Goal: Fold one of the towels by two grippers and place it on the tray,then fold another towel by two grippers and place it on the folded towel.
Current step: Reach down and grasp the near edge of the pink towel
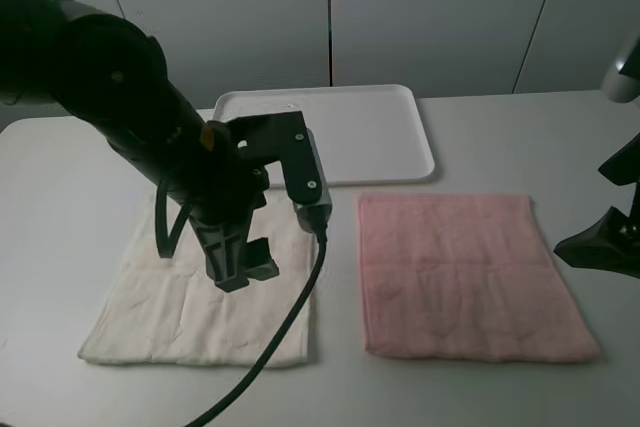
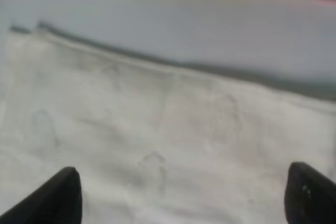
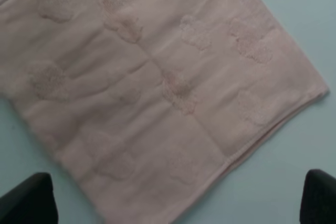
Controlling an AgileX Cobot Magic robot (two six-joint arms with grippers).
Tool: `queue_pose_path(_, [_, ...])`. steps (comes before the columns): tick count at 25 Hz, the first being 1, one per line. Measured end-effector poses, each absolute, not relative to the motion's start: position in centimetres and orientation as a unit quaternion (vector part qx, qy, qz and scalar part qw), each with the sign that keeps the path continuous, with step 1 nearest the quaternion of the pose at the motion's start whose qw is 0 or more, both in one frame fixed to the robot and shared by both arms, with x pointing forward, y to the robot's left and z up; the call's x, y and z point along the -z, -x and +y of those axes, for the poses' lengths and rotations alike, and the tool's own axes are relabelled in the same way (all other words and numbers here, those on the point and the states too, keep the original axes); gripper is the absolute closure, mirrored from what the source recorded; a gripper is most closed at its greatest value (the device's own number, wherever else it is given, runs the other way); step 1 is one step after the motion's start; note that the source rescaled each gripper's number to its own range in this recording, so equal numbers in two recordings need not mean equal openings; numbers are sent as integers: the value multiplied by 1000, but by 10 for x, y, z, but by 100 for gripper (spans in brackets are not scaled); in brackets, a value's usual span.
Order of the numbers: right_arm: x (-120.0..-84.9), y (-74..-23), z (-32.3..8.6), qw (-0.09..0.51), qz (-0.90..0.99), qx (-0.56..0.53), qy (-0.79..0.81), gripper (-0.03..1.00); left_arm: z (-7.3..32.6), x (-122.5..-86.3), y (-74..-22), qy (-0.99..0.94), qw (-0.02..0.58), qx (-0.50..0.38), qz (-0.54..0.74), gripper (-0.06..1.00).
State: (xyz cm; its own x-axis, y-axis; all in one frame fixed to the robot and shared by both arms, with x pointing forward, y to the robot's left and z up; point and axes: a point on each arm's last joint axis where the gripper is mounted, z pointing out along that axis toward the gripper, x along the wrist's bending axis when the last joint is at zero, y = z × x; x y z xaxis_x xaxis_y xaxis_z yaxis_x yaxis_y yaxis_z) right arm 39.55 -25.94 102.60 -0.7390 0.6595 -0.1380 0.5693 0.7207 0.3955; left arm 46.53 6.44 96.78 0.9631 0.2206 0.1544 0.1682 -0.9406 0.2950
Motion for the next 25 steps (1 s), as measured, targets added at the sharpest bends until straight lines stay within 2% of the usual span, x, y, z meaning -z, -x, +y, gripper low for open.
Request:
queue_pose_path(8, [-1017,-392,-264,127,929,-129,-323,-3,-8,-943,-451,-997,54,-42,29,-5])
queue_pose_path(11, [-1014,-393,-266,126,932,-116,-318,-3,-29,-931,-438,-999,40,-33,-1,-5])
queue_pose_path(25, [-993,-410,-267,91,939,-73,-324,-3,-71,-899,-409,-998,22,-21,-59,-5])
